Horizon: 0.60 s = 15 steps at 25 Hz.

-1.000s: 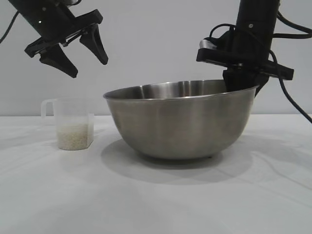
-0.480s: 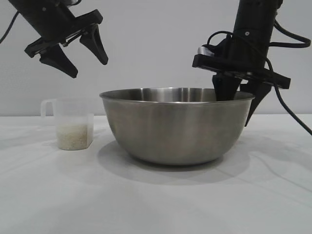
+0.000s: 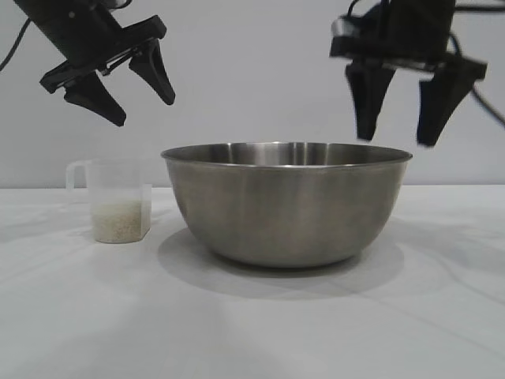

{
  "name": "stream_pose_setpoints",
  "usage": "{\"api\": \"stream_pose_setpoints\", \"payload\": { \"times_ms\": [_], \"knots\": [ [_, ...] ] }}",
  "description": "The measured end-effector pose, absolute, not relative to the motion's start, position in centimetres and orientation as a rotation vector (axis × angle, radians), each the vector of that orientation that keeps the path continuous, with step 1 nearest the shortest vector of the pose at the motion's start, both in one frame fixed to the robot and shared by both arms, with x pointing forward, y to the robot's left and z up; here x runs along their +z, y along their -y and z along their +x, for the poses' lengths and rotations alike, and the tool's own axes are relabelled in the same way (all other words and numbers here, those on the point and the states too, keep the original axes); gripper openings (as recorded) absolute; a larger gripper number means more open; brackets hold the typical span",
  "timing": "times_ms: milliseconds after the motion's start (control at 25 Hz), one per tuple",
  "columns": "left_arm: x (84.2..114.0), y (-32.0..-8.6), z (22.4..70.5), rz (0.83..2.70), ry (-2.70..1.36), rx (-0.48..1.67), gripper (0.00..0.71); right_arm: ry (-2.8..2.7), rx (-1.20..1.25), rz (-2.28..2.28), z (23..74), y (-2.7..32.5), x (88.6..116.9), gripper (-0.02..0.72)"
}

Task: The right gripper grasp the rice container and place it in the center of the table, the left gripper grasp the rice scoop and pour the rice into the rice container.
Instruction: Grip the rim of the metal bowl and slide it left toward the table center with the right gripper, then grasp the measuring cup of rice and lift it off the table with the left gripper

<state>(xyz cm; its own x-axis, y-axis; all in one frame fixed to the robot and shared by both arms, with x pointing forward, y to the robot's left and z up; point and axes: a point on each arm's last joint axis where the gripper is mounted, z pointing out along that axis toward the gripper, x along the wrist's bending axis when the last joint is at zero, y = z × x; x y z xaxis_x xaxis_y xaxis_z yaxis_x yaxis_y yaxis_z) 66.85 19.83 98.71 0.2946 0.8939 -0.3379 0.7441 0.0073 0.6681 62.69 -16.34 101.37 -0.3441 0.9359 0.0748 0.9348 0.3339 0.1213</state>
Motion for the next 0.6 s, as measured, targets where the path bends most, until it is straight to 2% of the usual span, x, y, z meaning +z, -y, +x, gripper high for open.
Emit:
{"api": "stream_pose_setpoints", "payload": {
  "times_ms": [360, 600],
  "knots": [
    [98.7, -19.8, 66.8, 1.769, -1.483, 0.233, 0.507, -2.353, 0.354, 1.76, 59.7, 19.9, 109.3, 0.484],
    [98.7, -19.8, 66.8, 1.769, -1.483, 0.233, 0.507, -2.264, 0.432, 1.728, 54.3, 22.3, 113.7, 0.484]
  ]
}}
